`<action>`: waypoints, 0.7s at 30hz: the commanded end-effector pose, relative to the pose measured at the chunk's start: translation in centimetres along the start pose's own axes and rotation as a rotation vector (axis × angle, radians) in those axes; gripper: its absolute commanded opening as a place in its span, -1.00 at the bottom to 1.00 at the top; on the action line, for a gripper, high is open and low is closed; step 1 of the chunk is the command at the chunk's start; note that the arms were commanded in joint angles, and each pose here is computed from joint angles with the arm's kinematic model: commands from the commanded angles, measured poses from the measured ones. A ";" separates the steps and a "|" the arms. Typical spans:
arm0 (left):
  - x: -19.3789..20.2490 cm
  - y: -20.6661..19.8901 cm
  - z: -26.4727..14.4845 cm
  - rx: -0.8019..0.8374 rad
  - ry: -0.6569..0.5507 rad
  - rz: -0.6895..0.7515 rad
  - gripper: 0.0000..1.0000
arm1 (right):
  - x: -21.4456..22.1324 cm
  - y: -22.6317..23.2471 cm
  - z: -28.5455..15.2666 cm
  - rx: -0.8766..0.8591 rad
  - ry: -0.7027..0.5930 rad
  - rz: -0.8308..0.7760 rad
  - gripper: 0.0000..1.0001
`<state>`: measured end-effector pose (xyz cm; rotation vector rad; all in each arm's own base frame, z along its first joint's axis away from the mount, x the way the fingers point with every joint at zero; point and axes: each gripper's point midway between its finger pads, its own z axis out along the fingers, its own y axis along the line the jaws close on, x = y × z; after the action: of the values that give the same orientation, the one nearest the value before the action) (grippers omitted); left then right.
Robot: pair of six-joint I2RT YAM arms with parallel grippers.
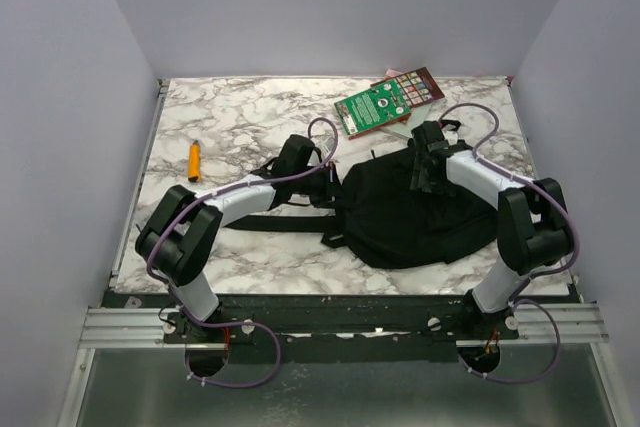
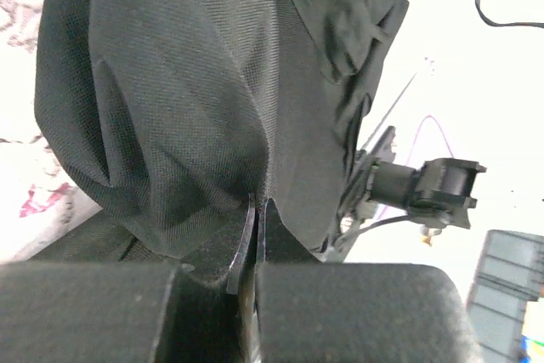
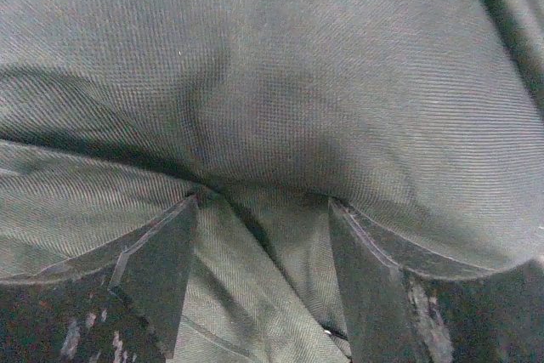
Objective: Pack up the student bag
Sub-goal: Adjust the student bag at the center of the board.
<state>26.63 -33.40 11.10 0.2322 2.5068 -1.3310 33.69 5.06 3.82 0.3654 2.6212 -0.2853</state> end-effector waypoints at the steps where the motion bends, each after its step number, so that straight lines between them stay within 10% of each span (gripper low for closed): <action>1: 1.8 -4.0 -1.1 0.208 0.037 -0.110 -1.00 | -3.0 -2.6 -2.7 0.082 -0.081 -0.042 0.38; 12: 7.1 -8.4 0.5 0.297 0.056 -0.244 -0.92 | 0.3 3.4 -9.1 -0.430 0.001 0.011 0.55; 21: 6.9 -4.3 -2.4 0.235 -0.004 -0.255 0.53 | 1.6 7.4 -11.5 -0.647 0.054 0.001 0.54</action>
<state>17.04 -36.11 13.40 -0.0044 2.4829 -1.7724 30.45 12.65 11.40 0.2034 2.5895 0.4049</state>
